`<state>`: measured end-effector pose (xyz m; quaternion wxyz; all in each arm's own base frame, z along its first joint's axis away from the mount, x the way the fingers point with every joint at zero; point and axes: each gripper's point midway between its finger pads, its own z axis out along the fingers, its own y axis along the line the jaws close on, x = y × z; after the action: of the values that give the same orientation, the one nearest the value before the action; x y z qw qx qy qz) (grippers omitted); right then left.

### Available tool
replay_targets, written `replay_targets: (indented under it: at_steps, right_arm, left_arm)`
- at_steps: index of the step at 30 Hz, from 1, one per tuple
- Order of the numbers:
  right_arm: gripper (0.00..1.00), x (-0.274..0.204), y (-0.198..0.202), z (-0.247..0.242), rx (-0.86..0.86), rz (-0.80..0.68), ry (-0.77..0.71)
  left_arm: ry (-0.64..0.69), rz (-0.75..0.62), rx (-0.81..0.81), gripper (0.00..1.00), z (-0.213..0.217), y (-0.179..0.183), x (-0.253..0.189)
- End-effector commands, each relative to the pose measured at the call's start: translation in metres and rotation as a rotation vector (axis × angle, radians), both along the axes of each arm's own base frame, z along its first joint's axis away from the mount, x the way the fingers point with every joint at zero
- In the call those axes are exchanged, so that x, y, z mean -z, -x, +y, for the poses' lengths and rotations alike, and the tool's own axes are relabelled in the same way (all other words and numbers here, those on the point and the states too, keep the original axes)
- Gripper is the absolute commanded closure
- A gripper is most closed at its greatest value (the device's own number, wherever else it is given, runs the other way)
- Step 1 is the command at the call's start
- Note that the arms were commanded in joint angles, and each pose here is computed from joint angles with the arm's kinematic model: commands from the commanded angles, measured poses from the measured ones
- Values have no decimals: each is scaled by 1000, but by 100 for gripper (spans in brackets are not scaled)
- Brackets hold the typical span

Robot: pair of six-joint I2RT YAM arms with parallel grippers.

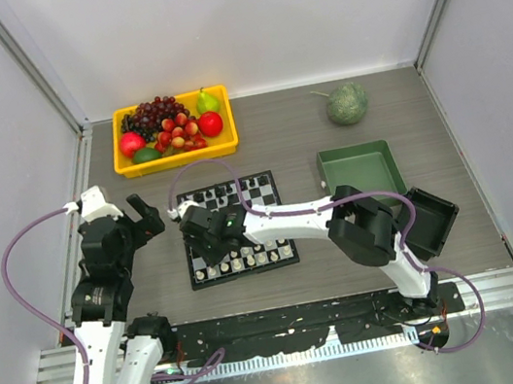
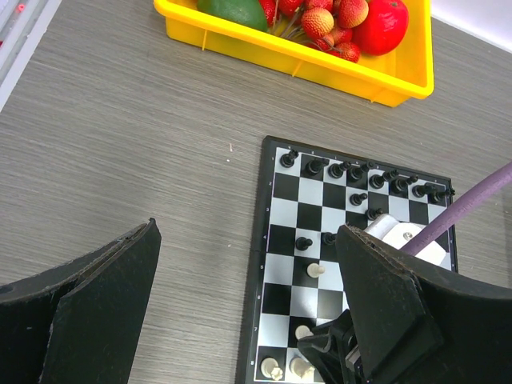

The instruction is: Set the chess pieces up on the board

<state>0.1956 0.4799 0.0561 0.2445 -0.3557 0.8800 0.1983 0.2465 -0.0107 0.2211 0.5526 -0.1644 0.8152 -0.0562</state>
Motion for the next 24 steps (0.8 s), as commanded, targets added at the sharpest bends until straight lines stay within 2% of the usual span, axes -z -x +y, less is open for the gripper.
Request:
replay_targets:
  at_steps: [1,10,24]
  right_arm:
    - [67,-50,-6,10,9,-52,-92]
    - [64,-69,-33,6,71,-104,-117]
    - [60,-60,-68,7,129,-145,-92]
  left_arm:
    - [-10,-39,-11,1,4,-1,-10]
    - [-13,-39,-20,1,6,1,-10]
    - [-22,-38,-31,1,9,2,-9]
